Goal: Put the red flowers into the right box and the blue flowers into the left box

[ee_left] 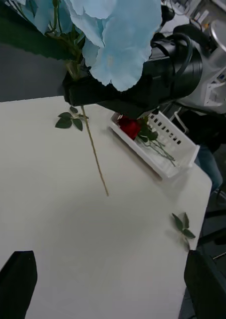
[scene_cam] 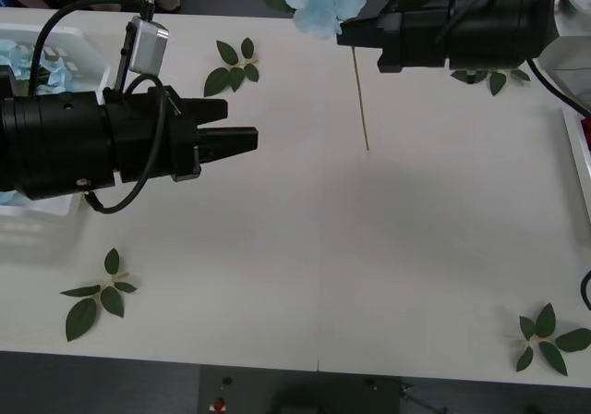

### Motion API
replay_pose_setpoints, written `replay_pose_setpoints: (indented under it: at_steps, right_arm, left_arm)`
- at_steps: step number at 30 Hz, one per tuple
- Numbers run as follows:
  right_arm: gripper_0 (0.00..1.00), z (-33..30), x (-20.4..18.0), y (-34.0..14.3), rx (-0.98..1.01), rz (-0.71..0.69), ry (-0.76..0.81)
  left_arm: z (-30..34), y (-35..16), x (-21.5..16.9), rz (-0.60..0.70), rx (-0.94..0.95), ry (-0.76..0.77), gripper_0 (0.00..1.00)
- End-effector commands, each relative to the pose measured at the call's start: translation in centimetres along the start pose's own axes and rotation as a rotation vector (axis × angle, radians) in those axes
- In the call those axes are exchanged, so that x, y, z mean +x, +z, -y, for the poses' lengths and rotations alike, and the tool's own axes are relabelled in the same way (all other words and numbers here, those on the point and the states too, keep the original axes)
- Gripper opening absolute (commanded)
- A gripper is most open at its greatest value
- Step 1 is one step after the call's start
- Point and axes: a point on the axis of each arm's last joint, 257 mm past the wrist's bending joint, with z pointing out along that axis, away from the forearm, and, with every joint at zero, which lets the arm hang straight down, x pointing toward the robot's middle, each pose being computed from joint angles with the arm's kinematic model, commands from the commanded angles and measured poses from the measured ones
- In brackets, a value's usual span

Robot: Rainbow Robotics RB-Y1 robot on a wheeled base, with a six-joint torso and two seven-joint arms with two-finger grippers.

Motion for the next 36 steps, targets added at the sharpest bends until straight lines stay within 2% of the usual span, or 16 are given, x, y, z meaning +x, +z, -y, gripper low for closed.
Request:
replay_pose_setpoints:
  at_steps: [1, 9, 22, 23, 24, 25, 26, 36]
  right_arm:
    - [0.00, -2.2, -2.7, -0.3, -0.073, 0.097, -0.053]
    - [0.00, -4.2, -3.2, -1.1, -0.157, 0.155, -0.052]
    - [0.00, -6.3, -3.9, 1.3, -0.213, 0.238, -0.004]
    - [0.00, -6.3, -3.9, 1.4, -0.213, 0.238, -0.003]
    - [0.00, -6.2, -3.9, 1.5, -0.210, 0.242, -0.003]
    - [0.00, -6.4, -3.9, 1.7, -0.213, 0.244, -0.001]
    - [0.00, -6.4, -3.9, 1.9, -0.214, 0.245, -0.001]
    - [0.00, -6.2, -3.9, 2.5, -0.194, 0.246, -0.001]
  left_arm:
    - [-1.0, 1.1, -0.4, 0.029, -0.005, 0.016, 0.88]
    - [-3.6, 5.0, -1.0, 0.088, -0.023, 0.000, 0.90]
    - [-2.0, 11.7, -3.0, 0.162, 0.045, -0.056, 0.90]
    - [-1.8, 11.9, -3.2, 0.165, 0.048, -0.049, 0.84]
    - [-1.9, 12.2, -3.1, 0.166, 0.045, -0.047, 0.61]
    - [-2.1, 12.4, -3.0, 0.166, 0.041, -0.048, 0.23]
    - [-2.2, 12.5, -3.0, 0.167, 0.040, -0.054, 0.02]
    - [-2.5, 12.6, -2.8, 0.163, 0.037, -0.064, 0.00]
